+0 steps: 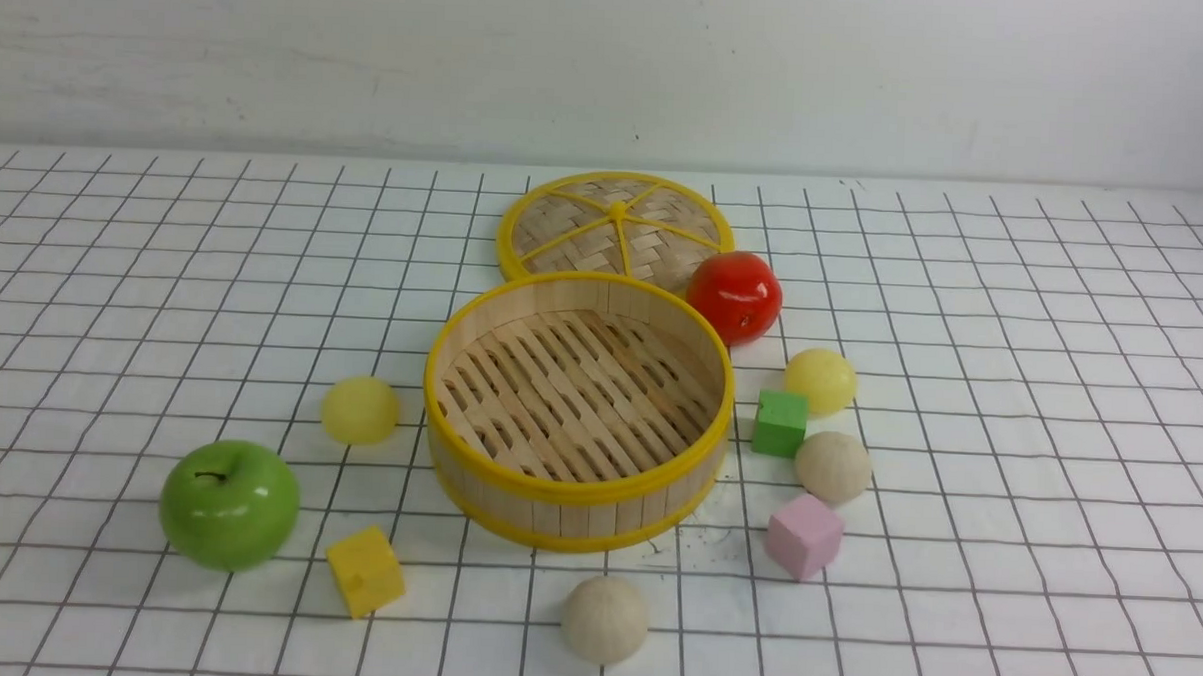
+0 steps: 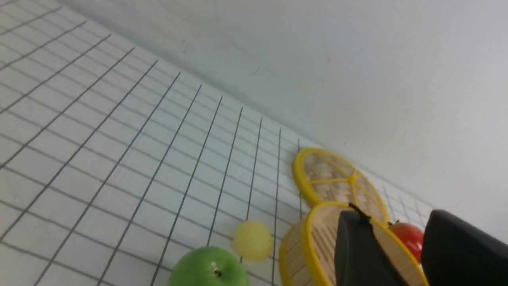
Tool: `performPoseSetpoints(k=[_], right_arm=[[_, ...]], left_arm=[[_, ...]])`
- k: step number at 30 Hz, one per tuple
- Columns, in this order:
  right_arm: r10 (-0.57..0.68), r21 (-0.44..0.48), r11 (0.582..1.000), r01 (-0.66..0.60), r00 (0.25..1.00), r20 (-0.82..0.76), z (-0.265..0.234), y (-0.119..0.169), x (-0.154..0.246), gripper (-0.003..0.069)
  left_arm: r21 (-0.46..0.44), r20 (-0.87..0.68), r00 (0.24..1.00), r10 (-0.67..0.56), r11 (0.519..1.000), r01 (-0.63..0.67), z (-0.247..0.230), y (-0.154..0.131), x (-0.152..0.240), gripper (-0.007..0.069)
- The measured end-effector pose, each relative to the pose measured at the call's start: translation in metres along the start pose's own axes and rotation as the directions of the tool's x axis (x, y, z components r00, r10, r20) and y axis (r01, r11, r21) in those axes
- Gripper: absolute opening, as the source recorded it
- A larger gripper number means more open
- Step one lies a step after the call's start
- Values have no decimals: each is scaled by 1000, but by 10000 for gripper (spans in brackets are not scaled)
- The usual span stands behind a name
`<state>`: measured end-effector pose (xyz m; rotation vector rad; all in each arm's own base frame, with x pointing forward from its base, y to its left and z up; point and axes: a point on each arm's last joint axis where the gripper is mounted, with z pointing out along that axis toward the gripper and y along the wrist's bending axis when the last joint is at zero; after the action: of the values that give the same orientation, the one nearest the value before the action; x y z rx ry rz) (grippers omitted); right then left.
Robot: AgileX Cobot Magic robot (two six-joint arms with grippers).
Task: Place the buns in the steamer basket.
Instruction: Use the left arm to grab a steamed stuffed bun
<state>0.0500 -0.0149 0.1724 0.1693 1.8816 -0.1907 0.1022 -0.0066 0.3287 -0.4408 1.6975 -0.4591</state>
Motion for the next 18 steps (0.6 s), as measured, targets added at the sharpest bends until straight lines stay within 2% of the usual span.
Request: performPoseSetpoints(k=[10, 18], right_arm=[[0, 0, 1000, 0, 1000, 0, 0, 0, 0, 239], [0, 0, 1000, 0, 1000, 0, 0, 0, 0, 239]], left_arm=[[-74, -141, 987, -83, 995, 73, 40, 3, 13, 238], [-169, -272, 961, -58, 986, 11, 78, -5, 2, 238]])
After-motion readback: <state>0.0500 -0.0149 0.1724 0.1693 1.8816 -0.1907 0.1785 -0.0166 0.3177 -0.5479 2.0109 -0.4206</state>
